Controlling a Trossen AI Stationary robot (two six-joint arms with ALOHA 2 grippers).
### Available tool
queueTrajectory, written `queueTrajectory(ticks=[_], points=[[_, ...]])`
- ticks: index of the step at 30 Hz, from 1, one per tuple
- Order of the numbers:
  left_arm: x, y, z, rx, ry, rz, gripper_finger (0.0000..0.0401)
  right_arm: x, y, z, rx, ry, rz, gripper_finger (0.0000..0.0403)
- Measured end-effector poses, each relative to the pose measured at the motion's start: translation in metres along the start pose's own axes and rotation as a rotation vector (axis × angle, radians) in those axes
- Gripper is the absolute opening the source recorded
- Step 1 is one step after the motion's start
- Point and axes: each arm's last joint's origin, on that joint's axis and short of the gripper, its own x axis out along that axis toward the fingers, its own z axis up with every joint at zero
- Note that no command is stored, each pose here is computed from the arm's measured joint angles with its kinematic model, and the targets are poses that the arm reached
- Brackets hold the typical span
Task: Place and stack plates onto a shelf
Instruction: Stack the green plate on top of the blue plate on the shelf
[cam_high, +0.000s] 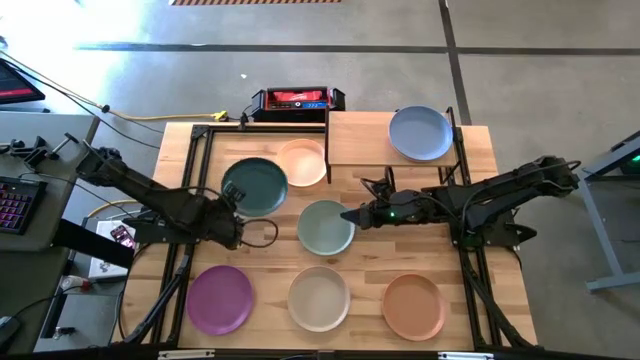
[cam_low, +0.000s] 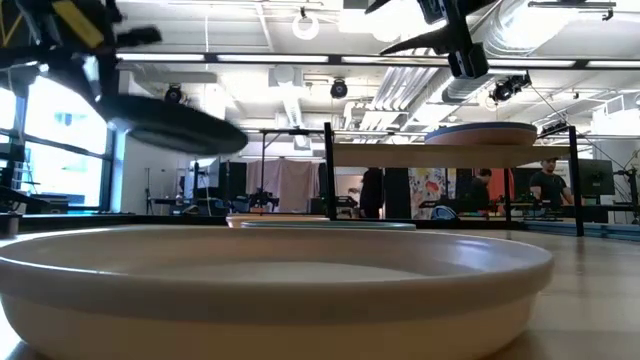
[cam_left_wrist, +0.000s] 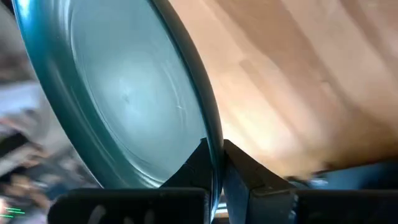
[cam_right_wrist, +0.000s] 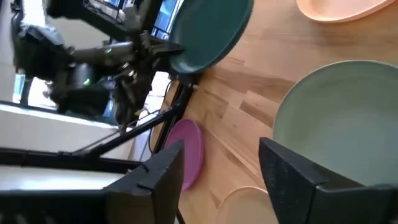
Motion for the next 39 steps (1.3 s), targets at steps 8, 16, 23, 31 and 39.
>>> queueTrajectory(ticks=[8, 16, 23, 31, 39], points=[[-0.029, 0.020, 0.011, 0.195, -0.104, 0.196, 0.0005, 0.000, 0.011, 0.007, -0.078, -0.090, 0.097, 0.0195], [-0.040, 0.032, 0.017, 0.243, -0.151, 0.295, 0.0005, -0.001, 0.023, 0.026, -0.190, -0.223, 0.215, 0.0180], [-0.040, 0.032, 0.018, 0.251, -0.155, 0.299, 0.0005, -0.012, 0.055, 0.063, -0.364, -0.355, 0.224, 0.0177], [-0.040, 0.032, 0.018, 0.262, -0.153, 0.300, 0.0005, -0.034, 0.080, 0.106, -0.434, -0.337, 0.008, 0.0177], [-0.040, 0.033, 0.019, 0.399, -0.140, 0.319, 0.0005, -0.013, 0.084, 0.124, -0.320, -0.212, -0.204, 0.0177]])
